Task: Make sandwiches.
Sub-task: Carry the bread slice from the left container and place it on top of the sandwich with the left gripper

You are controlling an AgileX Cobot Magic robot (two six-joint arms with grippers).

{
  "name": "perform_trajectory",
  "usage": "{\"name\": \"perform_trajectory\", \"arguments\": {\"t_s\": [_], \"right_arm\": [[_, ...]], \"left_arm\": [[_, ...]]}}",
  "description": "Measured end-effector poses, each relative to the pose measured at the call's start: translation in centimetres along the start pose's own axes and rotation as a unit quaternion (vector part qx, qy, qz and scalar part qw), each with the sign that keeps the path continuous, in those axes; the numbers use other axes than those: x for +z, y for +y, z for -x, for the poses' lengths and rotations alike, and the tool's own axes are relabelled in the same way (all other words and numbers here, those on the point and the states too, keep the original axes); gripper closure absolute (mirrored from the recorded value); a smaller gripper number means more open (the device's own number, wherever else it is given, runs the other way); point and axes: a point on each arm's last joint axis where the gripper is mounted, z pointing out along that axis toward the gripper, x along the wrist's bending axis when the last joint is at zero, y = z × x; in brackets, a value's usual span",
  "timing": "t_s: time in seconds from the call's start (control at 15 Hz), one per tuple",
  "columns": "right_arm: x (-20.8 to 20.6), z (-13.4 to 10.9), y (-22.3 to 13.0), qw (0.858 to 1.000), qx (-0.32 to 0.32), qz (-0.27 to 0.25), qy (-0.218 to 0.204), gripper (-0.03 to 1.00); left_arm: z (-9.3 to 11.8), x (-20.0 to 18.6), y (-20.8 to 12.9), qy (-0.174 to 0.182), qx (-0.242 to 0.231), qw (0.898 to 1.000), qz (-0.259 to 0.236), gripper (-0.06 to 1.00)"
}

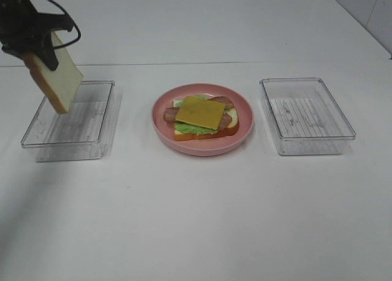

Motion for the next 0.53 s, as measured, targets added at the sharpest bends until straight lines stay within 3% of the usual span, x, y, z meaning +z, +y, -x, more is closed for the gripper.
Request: {"name": "perform_trajectory", "arguments": {"t_s": [0.2,0.33,0.4,0.53], "right_arm": [[0.0,0.0,0.0,1.0,0.0,0.0,0.0,-0.02],[0.0,0.0,0.0,1.0,0.0,0.0,0.0,-0.02],[0.0,0.0,0.0,1.0,0.0,0.0,0.0,-0.02],[0.0,0.0,0.0,1.0,0.0,0.0,0.0,-0.02]], "left_arm": [[4.5,-4.3,1.2,-0.055,0.029,0.996,0.056,0.76],[6.6,-4.9,1.2,-0.096,0.032,0.993,0.068,0.76],[9.0,-4.6,1.0,-0.146,0.029,0.986,0.074,0.76],[10.8,-4.2,0.8,-0.184,0.027,0.98,0.07,0.76]]}}
